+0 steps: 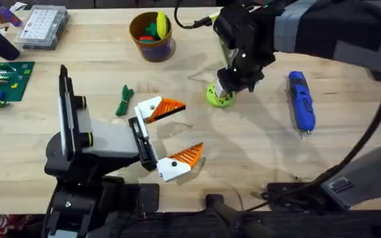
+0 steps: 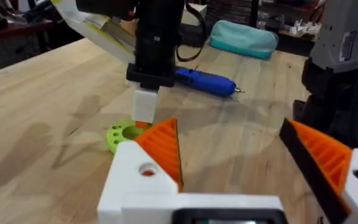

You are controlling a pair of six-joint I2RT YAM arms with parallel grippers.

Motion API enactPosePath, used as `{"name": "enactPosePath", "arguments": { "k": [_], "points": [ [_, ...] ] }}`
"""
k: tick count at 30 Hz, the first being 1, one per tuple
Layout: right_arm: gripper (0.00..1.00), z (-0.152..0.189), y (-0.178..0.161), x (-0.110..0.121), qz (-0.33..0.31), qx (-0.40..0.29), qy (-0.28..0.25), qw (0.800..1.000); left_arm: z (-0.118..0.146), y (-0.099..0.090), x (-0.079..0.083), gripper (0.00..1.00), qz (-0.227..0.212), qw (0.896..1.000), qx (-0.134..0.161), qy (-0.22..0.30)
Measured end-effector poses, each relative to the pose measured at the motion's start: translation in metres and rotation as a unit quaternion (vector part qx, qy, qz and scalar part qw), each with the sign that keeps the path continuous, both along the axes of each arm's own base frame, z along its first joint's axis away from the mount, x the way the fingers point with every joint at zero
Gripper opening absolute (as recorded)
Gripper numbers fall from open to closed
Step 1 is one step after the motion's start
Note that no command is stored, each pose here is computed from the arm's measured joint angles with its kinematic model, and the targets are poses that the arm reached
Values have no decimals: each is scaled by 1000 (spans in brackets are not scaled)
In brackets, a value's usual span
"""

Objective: Pick up the gripper from the table and insert it into the empty holder that is missing its gripper. Then pick up a screw, insert it into the mounting hole, and use the screwdriver to tighten it. Finally, clean up the table by picking up the vegetable and placing it into the bucket.

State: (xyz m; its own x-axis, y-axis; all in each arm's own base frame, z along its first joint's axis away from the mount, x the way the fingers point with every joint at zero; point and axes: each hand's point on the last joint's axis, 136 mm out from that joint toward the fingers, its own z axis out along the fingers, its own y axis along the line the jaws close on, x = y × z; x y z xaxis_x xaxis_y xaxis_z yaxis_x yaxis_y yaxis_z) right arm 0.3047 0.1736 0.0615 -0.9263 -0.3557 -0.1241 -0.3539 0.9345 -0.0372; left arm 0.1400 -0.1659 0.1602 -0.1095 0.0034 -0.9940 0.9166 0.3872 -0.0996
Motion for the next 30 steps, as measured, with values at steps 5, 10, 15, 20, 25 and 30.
{"name": "enactPosePath", "arguments": {
  "k": [5, 10, 15, 20, 25, 30],
  "points": [
    [378, -1, 0, 0, 0, 0, 0, 1000, 0, 0, 0, 990, 0, 1000, 0, 0],
    [378, -3, -1, -2, 0, -2, 4, 1000, 0, 0, 0, 990, 0, 1000, 0, 0],
    [378, -4, -2, -3, 0, -3, 4, 1000, 0, 0, 0, 990, 0, 1000, 0, 0],
    [378, -4, -1, -2, 0, -2, 4, 1000, 0, 0, 0, 990, 0, 1000, 0, 0],
    [378, -4, -1, -2, 0, -2, 4, 1000, 0, 0, 0, 990, 0, 1000, 0, 0],
    [348, -4, -1, -2, 0, -2, 4, 1000, 0, 0, 0, 990, 0, 1000, 0, 0]
  ]
}}
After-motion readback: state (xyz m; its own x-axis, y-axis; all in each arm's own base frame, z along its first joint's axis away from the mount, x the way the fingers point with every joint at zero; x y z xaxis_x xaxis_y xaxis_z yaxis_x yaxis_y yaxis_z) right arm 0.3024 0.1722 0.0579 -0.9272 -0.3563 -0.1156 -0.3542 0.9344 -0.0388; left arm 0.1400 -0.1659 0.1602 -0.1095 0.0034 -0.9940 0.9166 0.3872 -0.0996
